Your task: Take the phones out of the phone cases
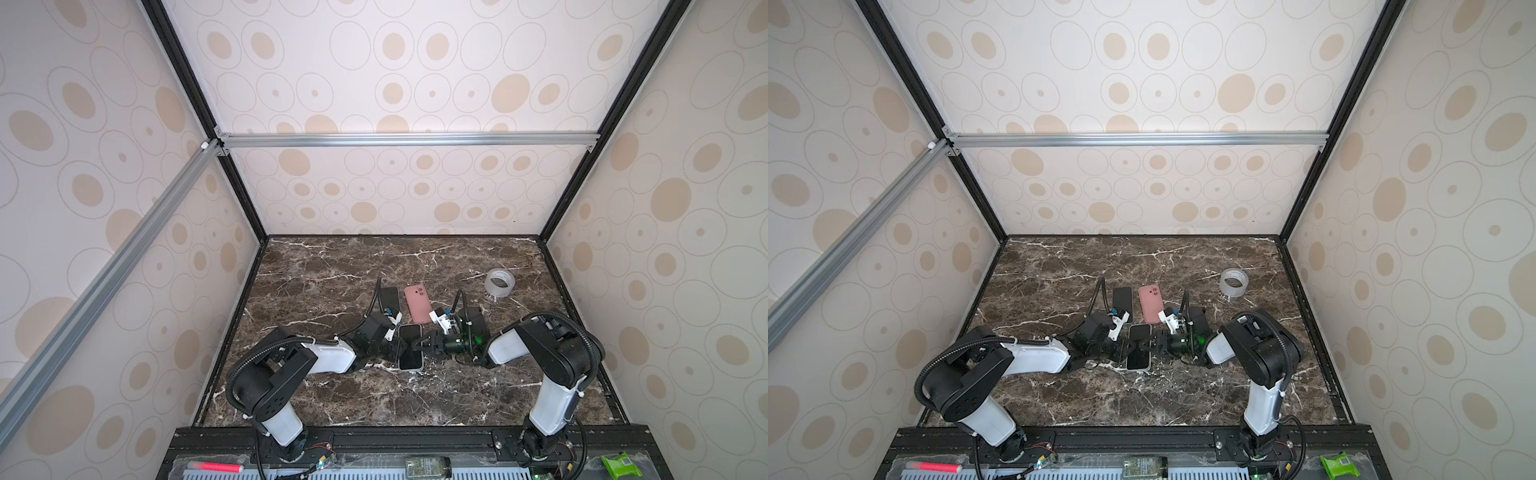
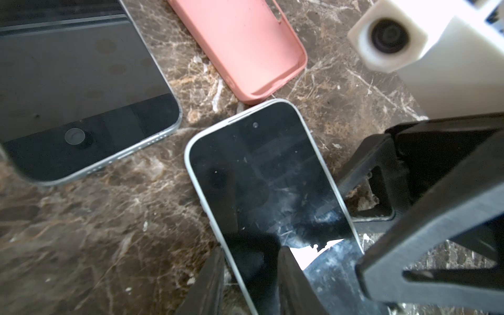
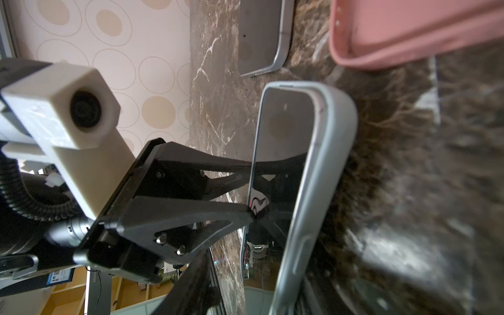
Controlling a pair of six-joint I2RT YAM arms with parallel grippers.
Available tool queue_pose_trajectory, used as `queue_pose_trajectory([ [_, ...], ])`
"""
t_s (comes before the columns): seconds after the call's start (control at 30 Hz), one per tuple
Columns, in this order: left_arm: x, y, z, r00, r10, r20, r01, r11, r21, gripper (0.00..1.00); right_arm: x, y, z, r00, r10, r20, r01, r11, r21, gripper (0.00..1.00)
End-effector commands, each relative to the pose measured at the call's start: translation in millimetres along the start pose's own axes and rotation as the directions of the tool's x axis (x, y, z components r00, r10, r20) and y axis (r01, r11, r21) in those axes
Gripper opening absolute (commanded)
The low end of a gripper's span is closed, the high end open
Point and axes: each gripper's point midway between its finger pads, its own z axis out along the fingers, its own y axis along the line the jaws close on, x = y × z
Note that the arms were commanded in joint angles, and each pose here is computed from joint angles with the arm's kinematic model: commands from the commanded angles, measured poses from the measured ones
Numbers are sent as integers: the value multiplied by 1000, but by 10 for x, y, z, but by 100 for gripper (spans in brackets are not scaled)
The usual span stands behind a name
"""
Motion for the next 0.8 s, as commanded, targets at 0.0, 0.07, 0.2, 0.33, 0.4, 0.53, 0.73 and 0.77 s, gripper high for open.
queue_pose_trajectory([
  [0.0, 392, 115, 21, 991, -23, -129, 19, 999, -36, 33, -94, 254, 86, 997, -75, 1, 75, 994, -85, 50],
  [0.07, 330, 67, 1, 994, -20, -104, 18, 1000, -17, 33, -103, 243, 104, 998, -69, 4, 70, 994, -80, 50],
  [0.2, 159, -7, -92, 999, -28, -26, 28, 1000, 10, 33, -100, 143, 116, 999, -44, 13, 44, 998, -38, 47],
  [0.33, -65, -73, -248, 997, -34, 70, 31, 999, 36, 33, -93, 42, 114, 999, -24, 22, 24, 1000, 1, 40],
  [0.4, -152, -105, -322, 992, -50, 116, 43, 997, 61, 34, -96, 23, 119, 1000, -18, 25, 18, 1000, 6, 38],
  [0.53, -214, -58, -450, 978, -125, 169, 109, 989, 102, 44, -81, 2, 118, 1000, -14, 27, 14, 1000, 8, 36],
  [0.73, -50, 39, -457, 945, -306, 119, 285, 944, 168, 59, -108, -2, 120, 998, 24, 50, -23, 1000, -15, 35],
  [0.77, 0, 65, -447, 935, -338, 105, 320, 934, 162, 60, -120, 6, 122, 998, 36, 59, -35, 999, -26, 35],
])
